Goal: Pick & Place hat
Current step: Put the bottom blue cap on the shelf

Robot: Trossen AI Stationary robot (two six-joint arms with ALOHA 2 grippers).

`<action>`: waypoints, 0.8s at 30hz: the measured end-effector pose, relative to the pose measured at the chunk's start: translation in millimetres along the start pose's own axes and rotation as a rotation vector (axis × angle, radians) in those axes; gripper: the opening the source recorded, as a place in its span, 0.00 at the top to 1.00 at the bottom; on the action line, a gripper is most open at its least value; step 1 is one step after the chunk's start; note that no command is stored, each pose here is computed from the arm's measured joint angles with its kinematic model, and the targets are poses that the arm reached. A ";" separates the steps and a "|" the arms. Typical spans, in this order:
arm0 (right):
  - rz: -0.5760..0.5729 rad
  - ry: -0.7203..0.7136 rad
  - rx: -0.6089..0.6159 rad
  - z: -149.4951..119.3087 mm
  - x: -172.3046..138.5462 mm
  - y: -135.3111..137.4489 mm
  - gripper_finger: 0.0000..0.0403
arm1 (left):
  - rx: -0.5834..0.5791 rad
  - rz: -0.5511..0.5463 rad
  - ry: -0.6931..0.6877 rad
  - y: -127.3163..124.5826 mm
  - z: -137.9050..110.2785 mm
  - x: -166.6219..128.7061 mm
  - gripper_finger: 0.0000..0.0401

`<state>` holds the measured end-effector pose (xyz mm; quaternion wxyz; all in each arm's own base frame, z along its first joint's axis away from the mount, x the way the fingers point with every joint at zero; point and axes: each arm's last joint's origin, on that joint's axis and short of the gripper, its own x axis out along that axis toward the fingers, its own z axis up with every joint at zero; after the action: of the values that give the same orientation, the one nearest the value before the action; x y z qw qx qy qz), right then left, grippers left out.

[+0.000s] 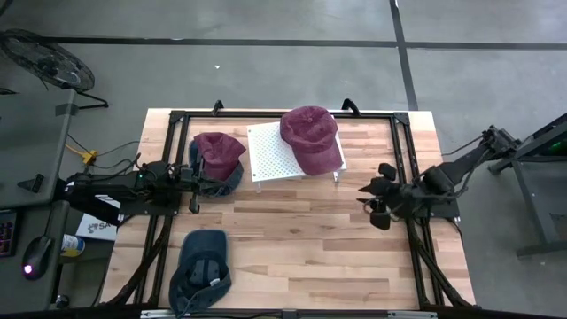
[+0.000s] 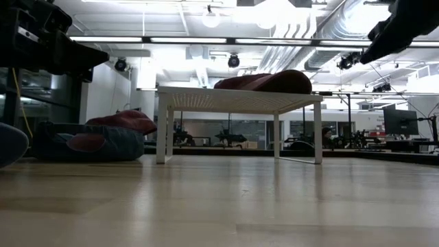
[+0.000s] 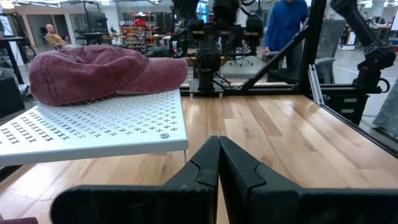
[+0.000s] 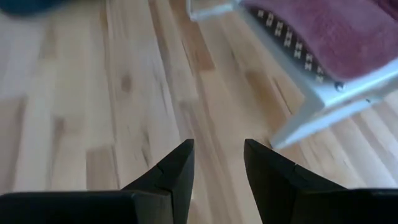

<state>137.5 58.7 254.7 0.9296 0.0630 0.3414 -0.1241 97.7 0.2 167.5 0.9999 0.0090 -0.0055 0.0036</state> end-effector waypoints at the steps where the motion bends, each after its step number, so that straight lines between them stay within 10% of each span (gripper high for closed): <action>1: 0.008 -0.029 0.012 -1.7 1.9 -2.9 0.67 | 0.000 0.000 0.000 0.0 0.0 0.0 0.98; 24: -0.095 -0.593 -0.044 -46.0 35.8 -34.8 0.67 | 0.000 0.000 0.000 0.0 0.0 0.0 0.98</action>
<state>125.9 27.8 195.4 0.9830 -0.0123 0.0601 -0.1729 97.7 0.2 167.5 0.9999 0.0089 -0.0056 0.0035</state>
